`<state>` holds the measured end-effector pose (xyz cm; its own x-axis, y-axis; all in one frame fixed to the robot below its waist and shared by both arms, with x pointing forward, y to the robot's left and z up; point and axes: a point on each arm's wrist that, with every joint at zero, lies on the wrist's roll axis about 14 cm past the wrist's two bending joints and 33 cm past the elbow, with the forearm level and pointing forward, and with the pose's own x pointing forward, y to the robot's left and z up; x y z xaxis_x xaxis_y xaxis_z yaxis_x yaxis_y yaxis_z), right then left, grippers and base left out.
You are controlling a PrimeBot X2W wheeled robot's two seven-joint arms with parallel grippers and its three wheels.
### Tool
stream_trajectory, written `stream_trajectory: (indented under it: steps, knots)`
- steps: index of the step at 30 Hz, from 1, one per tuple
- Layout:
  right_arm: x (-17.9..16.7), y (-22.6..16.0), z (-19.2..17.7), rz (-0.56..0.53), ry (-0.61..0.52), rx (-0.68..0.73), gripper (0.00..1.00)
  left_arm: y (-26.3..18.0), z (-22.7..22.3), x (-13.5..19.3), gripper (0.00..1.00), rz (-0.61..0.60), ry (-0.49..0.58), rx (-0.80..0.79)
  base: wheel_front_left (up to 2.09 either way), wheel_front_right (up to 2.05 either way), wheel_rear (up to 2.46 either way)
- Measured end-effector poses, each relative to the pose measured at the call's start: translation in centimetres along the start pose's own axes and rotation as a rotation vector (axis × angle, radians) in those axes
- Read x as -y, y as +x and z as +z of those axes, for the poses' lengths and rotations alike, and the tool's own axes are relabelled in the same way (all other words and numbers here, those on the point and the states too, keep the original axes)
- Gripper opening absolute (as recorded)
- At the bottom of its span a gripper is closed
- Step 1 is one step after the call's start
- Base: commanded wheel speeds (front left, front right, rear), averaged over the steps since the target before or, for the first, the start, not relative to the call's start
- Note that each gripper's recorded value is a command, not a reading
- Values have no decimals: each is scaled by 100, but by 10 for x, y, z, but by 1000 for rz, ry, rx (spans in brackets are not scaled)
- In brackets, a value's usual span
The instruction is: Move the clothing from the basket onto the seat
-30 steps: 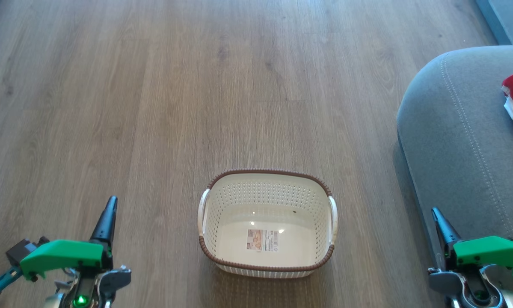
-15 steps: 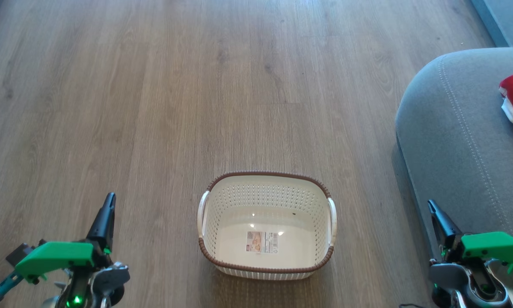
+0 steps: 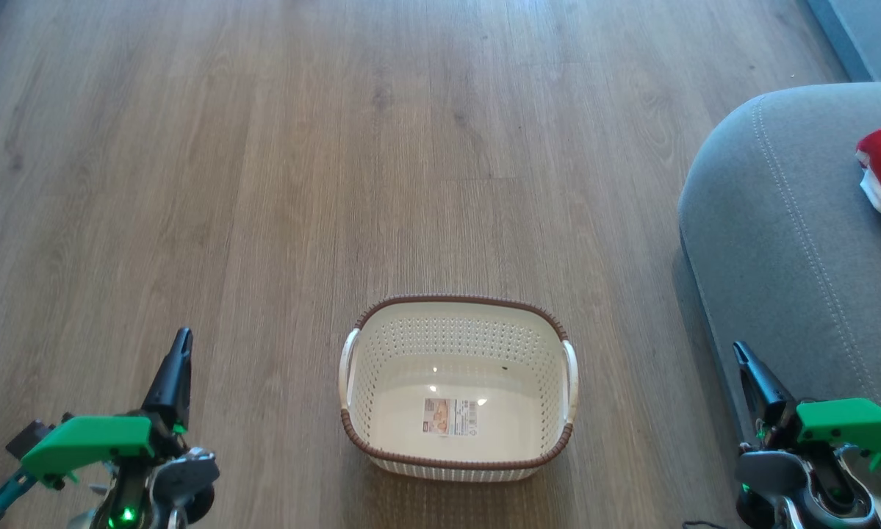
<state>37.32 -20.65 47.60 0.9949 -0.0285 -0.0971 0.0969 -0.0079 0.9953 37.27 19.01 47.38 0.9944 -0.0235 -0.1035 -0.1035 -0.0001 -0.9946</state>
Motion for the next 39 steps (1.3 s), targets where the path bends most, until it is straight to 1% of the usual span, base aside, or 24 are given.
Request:
stream_trajectory:
  steps: [39]
  knots:
    - [0,0,0,0,0,0,0,0,0,0,0,0,-1,1,0,0,0]
